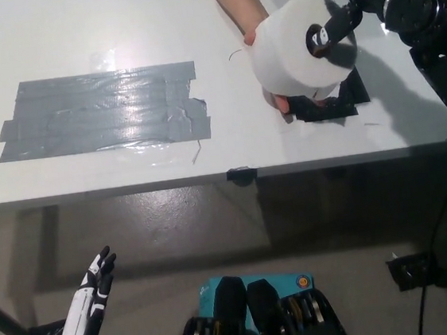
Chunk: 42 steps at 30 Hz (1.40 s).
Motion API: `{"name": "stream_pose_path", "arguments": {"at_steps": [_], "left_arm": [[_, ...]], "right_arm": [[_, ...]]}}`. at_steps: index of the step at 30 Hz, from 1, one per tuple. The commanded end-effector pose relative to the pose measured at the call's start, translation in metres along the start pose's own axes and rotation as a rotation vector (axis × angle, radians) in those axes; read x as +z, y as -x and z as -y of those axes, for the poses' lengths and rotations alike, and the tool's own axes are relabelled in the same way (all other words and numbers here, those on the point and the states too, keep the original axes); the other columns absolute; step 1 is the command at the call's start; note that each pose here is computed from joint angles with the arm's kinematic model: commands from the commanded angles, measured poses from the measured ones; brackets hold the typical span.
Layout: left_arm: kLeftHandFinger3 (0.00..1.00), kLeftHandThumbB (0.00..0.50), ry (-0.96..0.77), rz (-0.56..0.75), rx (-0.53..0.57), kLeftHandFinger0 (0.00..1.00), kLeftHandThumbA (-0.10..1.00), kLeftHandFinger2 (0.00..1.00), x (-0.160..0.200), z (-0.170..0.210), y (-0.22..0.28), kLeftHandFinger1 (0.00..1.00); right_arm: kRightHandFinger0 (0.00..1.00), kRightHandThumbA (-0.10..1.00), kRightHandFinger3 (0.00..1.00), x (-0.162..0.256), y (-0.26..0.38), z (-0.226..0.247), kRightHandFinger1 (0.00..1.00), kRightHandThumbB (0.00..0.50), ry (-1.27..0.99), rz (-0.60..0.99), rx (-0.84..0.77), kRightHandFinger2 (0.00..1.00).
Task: A person hands over a roll of toilet paper to the robot , and the robot inserts its right thumb into the hole in the centre to grab the roll, and then places it on the balck area on the desk.
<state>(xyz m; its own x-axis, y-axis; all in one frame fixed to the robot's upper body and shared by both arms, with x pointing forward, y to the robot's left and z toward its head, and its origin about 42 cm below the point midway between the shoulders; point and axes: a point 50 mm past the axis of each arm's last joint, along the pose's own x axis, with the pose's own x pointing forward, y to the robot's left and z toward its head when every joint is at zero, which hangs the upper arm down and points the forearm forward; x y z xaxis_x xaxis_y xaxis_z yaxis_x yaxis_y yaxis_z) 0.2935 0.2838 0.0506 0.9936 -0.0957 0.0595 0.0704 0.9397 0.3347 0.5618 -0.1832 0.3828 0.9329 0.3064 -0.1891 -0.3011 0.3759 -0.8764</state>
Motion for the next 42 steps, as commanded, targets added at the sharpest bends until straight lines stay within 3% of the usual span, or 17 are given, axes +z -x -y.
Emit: {"name": "stream_pose_path", "arguments": {"at_steps": [1,17,22,27,32,34,35,36,37,38,39,40,41,42], "left_arm": [[1.0,0.5,-0.013,0.052,0.004,1.0,1.0,1.0,0.01,-0.007,-0.006,1.0],[1.0,0.5,-0.021,0.063,-0.005,0.99,1.0,1.0,0.011,-0.007,-0.007,1.0],[1.0,0.5,-0.023,0.053,-0.004,0.99,1.0,1.0,0.011,-0.007,-0.007,1.0],[1.0,0.5,-0.014,0.055,-0.005,1.0,1.0,1.0,0.013,-0.007,-0.01,1.0],[1.0,0.5,-0.029,0.067,-0.006,0.99,1.0,1.0,0.013,-0.007,-0.011,1.0],[1.0,0.5,-0.02,0.064,-0.008,1.0,1.0,1.0,0.014,-0.006,-0.013,1.0],[1.0,0.5,-0.022,0.065,-0.009,1.0,1.0,1.0,0.014,-0.006,-0.014,1.0],[1.0,0.5,-0.019,0.067,-0.01,1.0,1.0,1.0,0.015,-0.005,-0.013,1.0],[1.0,0.5,-0.02,0.068,-0.011,1.0,1.0,1.0,0.015,-0.005,-0.014,1.0],[1.0,0.5,-0.022,0.069,-0.012,1.0,1.0,1.0,0.016,-0.006,-0.014,1.0],[1.0,0.5,-0.023,0.07,-0.013,1.0,1.0,1.0,0.016,-0.006,-0.014,1.0],[1.0,0.5,-0.021,0.068,-0.016,1.0,1.0,1.0,0.016,-0.006,-0.014,1.0],[1.0,0.5,-0.019,0.067,-0.016,1.0,1.0,1.0,0.016,-0.006,-0.015,1.0],[1.0,0.5,-0.019,0.069,-0.016,1.0,1.0,1.0,0.017,-0.006,-0.015,1.0]], "right_arm": [[1.0,0.72,1.0,0.019,0.008,0.033,1.0,0.404,0.03,0.057,-0.062,1.0],[1.0,0.76,1.0,0.022,-0.015,0.008,1.0,0.443,0.13,0.014,-0.007,1.0],[1.0,0.7,1.0,0.025,-0.029,-0.006,1.0,0.412,0.189,-0.038,0.018,1.0],[1.0,0.7,1.0,0.031,-0.041,-0.012,1.0,0.418,0.209,-0.05,0.021,1.0],[1.0,0.62,1.0,0.039,-0.05,-0.018,1.0,0.421,0.182,-0.045,-0.003,1.0],[1.0,0.52,1.0,0.042,-0.052,-0.02,1.0,0.359,0.182,-0.046,-0.008,1.0],[0.93,0.47,1.0,0.042,-0.053,-0.021,1.0,0.341,0.189,-0.046,-0.013,1.0],[0.8,0.36,1.0,0.043,-0.054,-0.024,0.9,0.302,0.203,-0.038,-0.024,1.0],[0.71,0.28,1.0,0.042,-0.054,-0.026,0.83,0.285,0.203,-0.037,-0.029,0.92],[0.59,0.16,0.9,0.041,-0.055,-0.031,0.69,0.24,0.206,-0.035,-0.047,0.76],[0.46,0.02,0.82,0.041,-0.056,-0.033,0.6,0.242,0.208,-0.034,-0.054,0.7],[0.2,-0.1,0.61,0.038,-0.056,-0.038,0.35,0.231,0.211,-0.031,-0.077,0.47],[0.07,-0.1,0.41,0.034,-0.056,-0.043,0.23,0.236,0.224,-0.022,-0.105,0.33],[0.0,-0.1,0.32,0.031,-0.056,-0.046,0.12,0.241,0.224,-0.009,-0.129,0.27]]}}
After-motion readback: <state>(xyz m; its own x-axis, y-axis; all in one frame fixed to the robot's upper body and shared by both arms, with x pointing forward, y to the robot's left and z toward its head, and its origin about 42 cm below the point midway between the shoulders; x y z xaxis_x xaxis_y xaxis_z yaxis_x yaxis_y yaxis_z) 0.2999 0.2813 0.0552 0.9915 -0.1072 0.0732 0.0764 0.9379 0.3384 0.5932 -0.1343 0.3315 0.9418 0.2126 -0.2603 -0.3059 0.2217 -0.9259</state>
